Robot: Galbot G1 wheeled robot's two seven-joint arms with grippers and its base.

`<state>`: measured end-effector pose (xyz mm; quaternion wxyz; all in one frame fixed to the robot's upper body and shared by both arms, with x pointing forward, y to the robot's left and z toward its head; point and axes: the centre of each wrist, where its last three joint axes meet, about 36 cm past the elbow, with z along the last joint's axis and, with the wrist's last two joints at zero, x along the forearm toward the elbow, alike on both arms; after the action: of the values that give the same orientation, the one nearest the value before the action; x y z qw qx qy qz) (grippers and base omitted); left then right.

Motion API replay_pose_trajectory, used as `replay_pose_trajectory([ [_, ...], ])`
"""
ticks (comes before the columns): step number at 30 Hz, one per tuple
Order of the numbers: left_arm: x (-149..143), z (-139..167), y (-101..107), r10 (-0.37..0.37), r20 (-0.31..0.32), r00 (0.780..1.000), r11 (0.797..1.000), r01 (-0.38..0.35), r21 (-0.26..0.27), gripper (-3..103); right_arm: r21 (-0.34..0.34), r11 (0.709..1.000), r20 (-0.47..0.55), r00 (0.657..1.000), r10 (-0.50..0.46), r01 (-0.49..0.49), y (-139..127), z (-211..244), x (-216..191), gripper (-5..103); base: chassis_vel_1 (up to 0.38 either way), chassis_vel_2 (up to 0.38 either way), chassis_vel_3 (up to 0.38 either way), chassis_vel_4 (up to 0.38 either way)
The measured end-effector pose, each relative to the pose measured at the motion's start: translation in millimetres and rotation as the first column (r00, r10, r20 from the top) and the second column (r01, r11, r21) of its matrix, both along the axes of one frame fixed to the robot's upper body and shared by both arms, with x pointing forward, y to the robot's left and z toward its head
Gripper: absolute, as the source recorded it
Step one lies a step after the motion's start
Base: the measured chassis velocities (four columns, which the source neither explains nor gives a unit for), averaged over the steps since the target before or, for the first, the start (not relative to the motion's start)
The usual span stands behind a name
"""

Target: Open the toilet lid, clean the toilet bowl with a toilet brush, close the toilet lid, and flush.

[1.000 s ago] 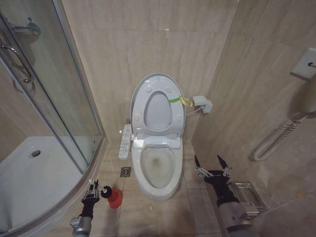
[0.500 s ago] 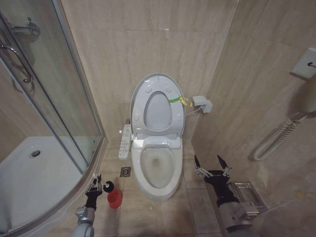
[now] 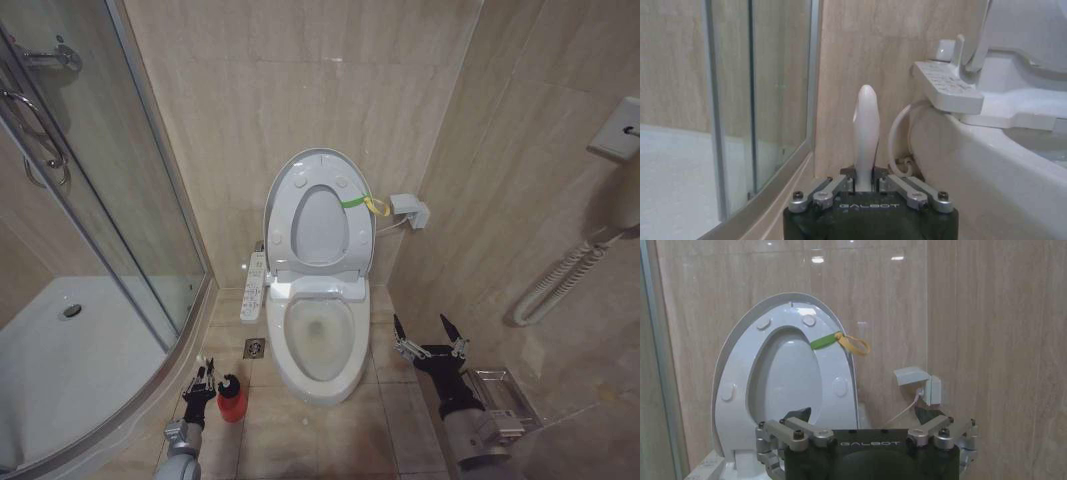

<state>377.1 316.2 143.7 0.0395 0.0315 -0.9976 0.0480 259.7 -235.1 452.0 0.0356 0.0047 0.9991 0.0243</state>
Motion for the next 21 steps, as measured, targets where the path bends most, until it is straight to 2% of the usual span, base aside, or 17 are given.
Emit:
replay_pose_trajectory([
  [12,-3,-11,13,0.021,-0.017,1.000,1.000,-0.021,0.013,17,0.000,1.000,0.000,1.000,0.000,0.000,0,0,0,100,0.000,0.000,0.000,0.000],
  [21,1,-11,12,0.012,-0.014,1.000,1.000,-0.012,0.011,17,0.000,1.000,0.000,1.000,0.000,0.000,0,0,0,100,0.000,0.000,0.000,0.000],
])
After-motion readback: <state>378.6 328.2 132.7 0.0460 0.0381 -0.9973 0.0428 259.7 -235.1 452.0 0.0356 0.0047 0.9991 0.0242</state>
